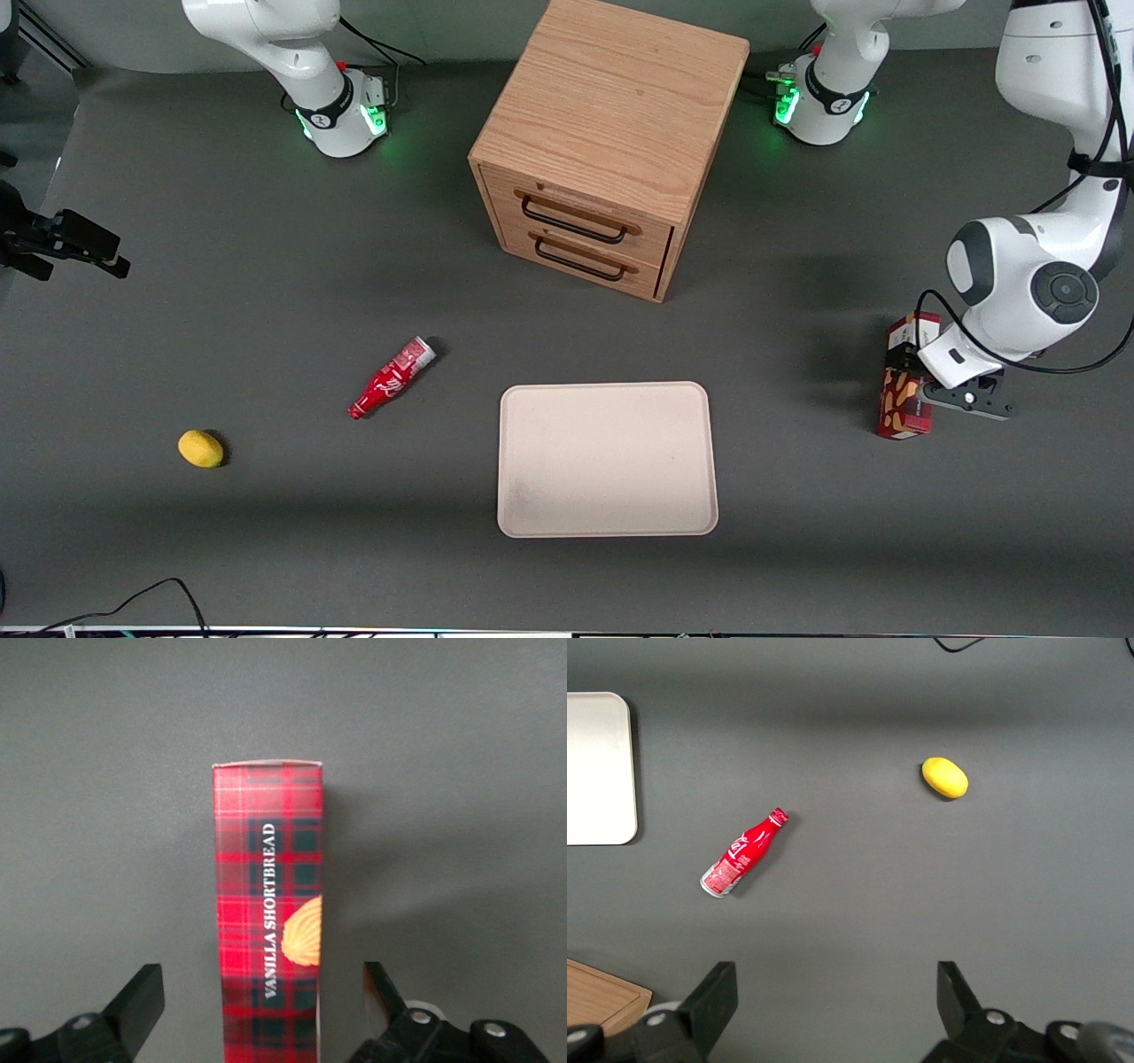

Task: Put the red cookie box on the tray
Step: 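Close the left gripper on the shortbread box and lift it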

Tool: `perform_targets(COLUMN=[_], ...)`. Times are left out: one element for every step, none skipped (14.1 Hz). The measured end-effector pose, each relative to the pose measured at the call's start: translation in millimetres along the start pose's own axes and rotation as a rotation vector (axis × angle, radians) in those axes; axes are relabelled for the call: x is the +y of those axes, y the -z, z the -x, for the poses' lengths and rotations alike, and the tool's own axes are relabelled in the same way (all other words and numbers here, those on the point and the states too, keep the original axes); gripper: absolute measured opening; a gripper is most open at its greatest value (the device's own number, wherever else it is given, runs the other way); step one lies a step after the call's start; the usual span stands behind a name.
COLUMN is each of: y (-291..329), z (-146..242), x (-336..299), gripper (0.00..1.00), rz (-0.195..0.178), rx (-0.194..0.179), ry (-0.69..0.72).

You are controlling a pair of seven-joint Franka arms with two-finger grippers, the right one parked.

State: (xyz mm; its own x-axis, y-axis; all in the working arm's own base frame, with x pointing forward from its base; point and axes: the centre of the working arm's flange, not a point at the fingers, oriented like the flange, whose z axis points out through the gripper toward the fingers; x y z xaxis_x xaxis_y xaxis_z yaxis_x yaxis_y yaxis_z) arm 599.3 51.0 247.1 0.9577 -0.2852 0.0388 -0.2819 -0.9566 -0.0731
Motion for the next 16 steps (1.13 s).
perform_targets(y=[-4.0,-6.3,-7.2,-7.6,-7.9,-8.4,-9.0,-9.6,-9.8,-9.9,-9.9,-9.9,-9.9,-9.9,-9.8,-9.8], z=[1.2,2.4,2.9,3.1,3.1,3.0,3.0,2.9,2.9,2.8,2.8,2.8,2.8,2.8,2.6,2.5], x=[-2.5,-4.5,-5.5,-5.6,-5.2,-4.7,-4.2,-3.9,-3.6,-3.4,-3.4,-3.4,-3.4,-3.4,-3.0,-2.8], gripper=[1.00,1.00,1.00,1.00,1.00,1.00,1.00,1.00,1.00,0.98,0.98,0.92,0.81,0.67,0.57,0.47], rz=[-0.001,0.000,0.000,0.000,0.001,0.001,0.002,0.005,0.008,0.011,0.012,0.012,0.012,0.013,0.013,0.014], rx=[0.001,-0.001,-0.002,-0.002,-0.003,-0.003,-0.004,-0.004,-0.003,-0.002,-0.002,-0.002,-0.001,-0.001,-0.001,0.000], ry=[-0.007,-0.010,-0.012,-0.013,-0.014,-0.015,-0.015,-0.012,-0.008,-0.005,-0.004,-0.003,-0.003,-0.003,-0.003,-0.003])
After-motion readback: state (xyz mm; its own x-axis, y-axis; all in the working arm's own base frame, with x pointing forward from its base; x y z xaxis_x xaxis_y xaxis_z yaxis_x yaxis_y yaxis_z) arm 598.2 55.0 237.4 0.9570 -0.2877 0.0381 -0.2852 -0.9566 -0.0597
